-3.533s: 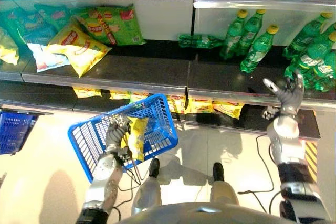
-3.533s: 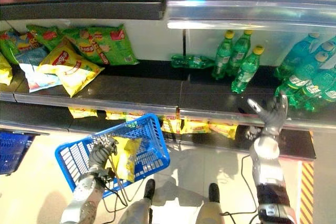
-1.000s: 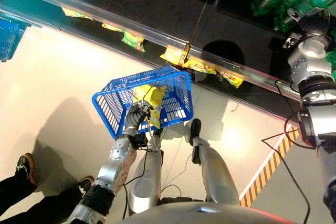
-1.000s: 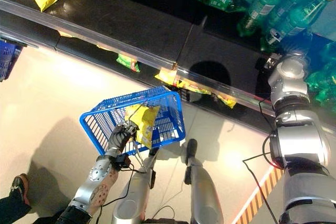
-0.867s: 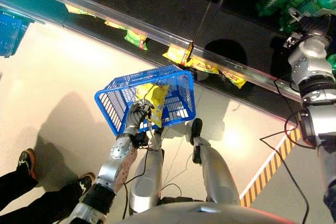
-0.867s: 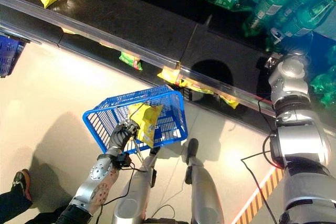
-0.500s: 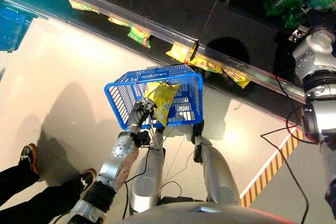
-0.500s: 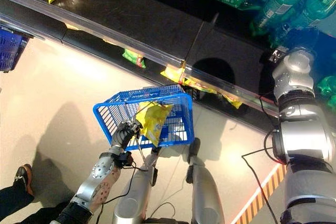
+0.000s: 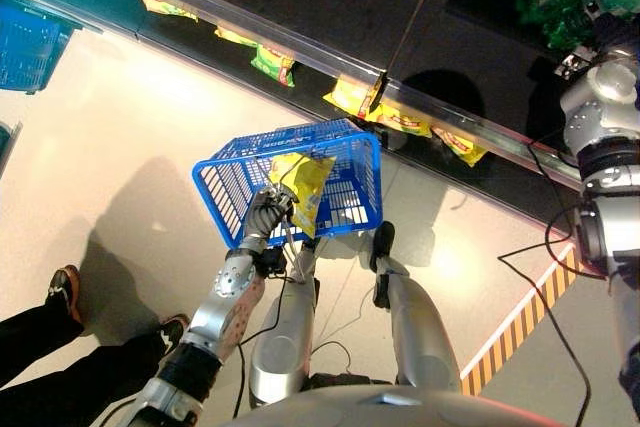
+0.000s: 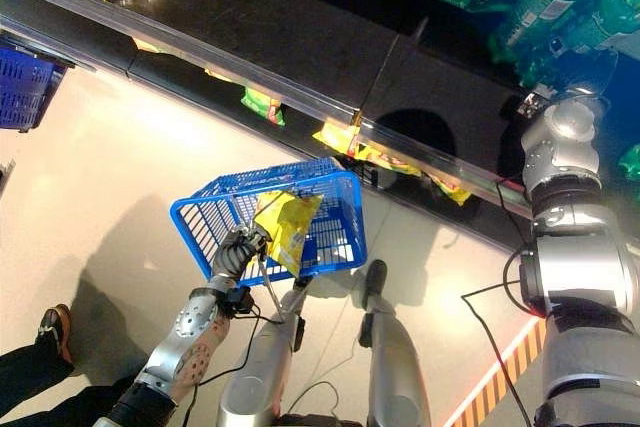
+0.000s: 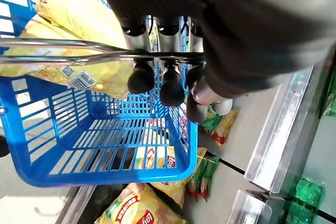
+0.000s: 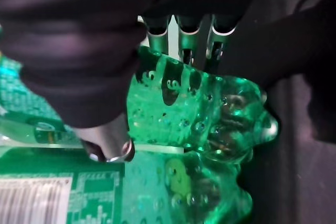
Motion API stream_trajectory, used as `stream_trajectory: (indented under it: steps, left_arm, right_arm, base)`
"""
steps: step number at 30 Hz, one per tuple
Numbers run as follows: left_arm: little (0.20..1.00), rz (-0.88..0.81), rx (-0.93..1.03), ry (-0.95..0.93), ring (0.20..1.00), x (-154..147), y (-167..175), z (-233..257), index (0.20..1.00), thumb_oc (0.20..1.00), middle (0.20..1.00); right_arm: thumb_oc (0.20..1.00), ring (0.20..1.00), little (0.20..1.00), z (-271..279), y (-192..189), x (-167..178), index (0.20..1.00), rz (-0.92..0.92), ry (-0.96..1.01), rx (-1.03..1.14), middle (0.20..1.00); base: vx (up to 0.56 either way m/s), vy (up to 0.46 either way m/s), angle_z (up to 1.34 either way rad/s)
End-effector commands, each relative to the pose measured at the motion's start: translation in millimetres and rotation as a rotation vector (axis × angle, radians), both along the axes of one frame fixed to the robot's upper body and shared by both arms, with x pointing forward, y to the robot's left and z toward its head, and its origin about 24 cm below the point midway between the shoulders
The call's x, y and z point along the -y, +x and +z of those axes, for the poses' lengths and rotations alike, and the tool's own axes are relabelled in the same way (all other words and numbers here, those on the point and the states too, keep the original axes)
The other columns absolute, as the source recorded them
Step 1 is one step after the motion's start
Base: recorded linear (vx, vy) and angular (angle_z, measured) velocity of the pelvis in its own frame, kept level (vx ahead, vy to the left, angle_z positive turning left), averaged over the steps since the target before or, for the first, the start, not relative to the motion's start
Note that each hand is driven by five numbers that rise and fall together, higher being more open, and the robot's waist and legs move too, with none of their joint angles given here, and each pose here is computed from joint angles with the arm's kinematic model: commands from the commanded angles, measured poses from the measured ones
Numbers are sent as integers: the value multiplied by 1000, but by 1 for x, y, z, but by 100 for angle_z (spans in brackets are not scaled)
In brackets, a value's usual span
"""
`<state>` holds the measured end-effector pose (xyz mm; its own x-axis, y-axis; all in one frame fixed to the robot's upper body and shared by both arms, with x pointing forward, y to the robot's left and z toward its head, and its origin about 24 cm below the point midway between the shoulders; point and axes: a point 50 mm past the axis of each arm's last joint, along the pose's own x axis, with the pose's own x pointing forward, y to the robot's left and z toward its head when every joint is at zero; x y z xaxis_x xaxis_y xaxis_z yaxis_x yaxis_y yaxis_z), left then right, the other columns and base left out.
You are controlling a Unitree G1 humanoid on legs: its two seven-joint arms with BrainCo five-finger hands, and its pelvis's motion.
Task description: Pick up the snacks into the basket
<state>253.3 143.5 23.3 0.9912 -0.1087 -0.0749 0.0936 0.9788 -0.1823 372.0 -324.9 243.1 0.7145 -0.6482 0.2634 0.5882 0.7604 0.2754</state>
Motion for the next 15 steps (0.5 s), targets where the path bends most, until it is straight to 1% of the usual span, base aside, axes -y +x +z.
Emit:
stream_trajectory:
  steps: [1, 3, 6, 7, 11, 14, 15]
  left_arm:
    - [200, -20, 245, -86, 200, 10, -2, 42, 200, 200, 200]
    - [200, 10, 241, -96, 200, 7, -1, 41, 200, 200, 200]
    - [200, 74, 252, -81, 200, -4, 0, 42, 200, 200, 200]
    - [200, 73, 250, -79, 200, -4, -1, 41, 200, 200, 200]
    - [200, 134, 256, -70, 200, -16, -2, 41, 200, 200, 200]
    - [200, 161, 253, -63, 200, -22, -5, 40, 200, 200, 200]
    - [200, 180, 266, -62, 200, -27, -6, 42, 200, 200, 200]
  right_arm:
    - [200, 200, 200, 26, -11, -13, 200, -1, -64, 215, 200]
    - [200, 200, 200, 10, -21, -20, 200, -21, -72, 248, 200]
    - [200, 200, 200, -19, -41, -26, 200, -98, -161, 224, 200]
    - [200, 200, 200, -21, -41, -27, 200, -100, -161, 222, 200]
    - [200, 200, 200, -42, -63, -33, 200, -173, -272, 193, 200]
    - [200, 200, 200, -53, -72, -41, 200, -164, -289, 186, 200]
    - [200, 200, 200, -58, -81, -47, 200, -153, -354, 180, 200]
  base:
    - [0, 0, 0]
    - [34, 6, -5]
    - [56, 7, 1]
    - [75, 2, 4]
    - [71, 9, 4]
    - [74, 10, -7]
    - [130, 27, -16]
